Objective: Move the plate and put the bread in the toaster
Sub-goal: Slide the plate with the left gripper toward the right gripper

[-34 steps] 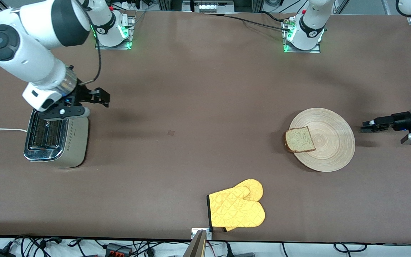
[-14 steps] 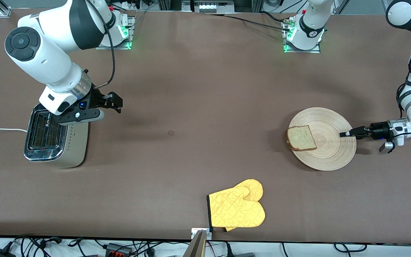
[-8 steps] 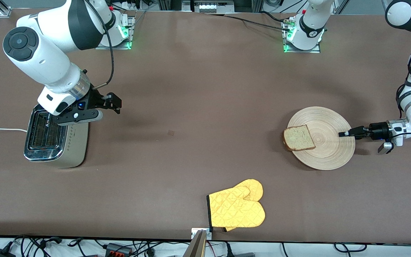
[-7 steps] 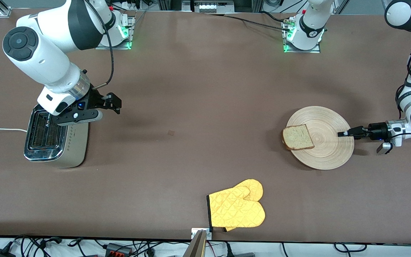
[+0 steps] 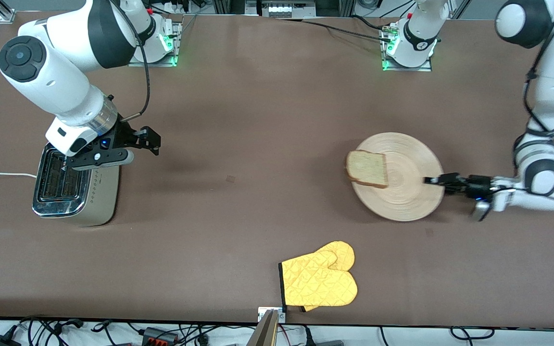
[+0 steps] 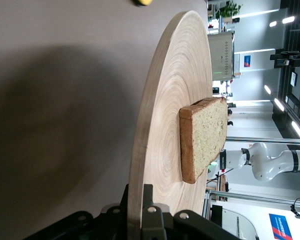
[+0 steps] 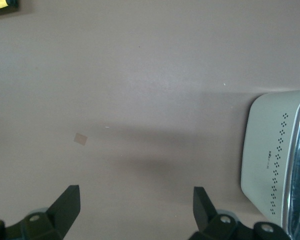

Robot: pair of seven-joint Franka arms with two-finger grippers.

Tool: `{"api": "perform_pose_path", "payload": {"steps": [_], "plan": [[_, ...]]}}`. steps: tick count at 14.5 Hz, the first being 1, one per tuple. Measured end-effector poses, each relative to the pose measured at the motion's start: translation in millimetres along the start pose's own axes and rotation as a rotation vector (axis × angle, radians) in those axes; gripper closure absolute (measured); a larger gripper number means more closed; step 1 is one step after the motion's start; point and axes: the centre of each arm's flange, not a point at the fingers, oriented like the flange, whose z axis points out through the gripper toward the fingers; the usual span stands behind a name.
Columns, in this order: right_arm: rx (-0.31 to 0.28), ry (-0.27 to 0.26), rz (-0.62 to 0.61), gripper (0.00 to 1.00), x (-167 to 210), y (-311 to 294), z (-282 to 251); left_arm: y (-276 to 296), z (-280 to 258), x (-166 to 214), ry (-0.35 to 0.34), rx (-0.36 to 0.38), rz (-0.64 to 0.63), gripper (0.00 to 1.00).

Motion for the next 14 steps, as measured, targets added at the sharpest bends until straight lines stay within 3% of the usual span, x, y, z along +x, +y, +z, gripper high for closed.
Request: {"api": "perform_pose_path", "payload": {"steps": [4, 8, 11, 14], "plan": [[0.0, -0.001, 0.002, 0.0, 0, 1, 1, 29, 108, 44, -0.008, -0.006, 0.006, 0.92], [-0.001, -0.006, 0.002, 0.0, 1, 1, 4, 36, 203, 48, 0.017, -0.004, -0.034, 0.92], [-0.003, -0.013, 0.002, 0.0, 2, 1, 9, 40, 246, 46, 0.07, 0.008, -0.062, 0.92], [-0.004, -0.026, -0.004, 0.0, 3, -3, 17, 42, 262, 44, 0.079, 0.035, -0.064, 0.92]]}}
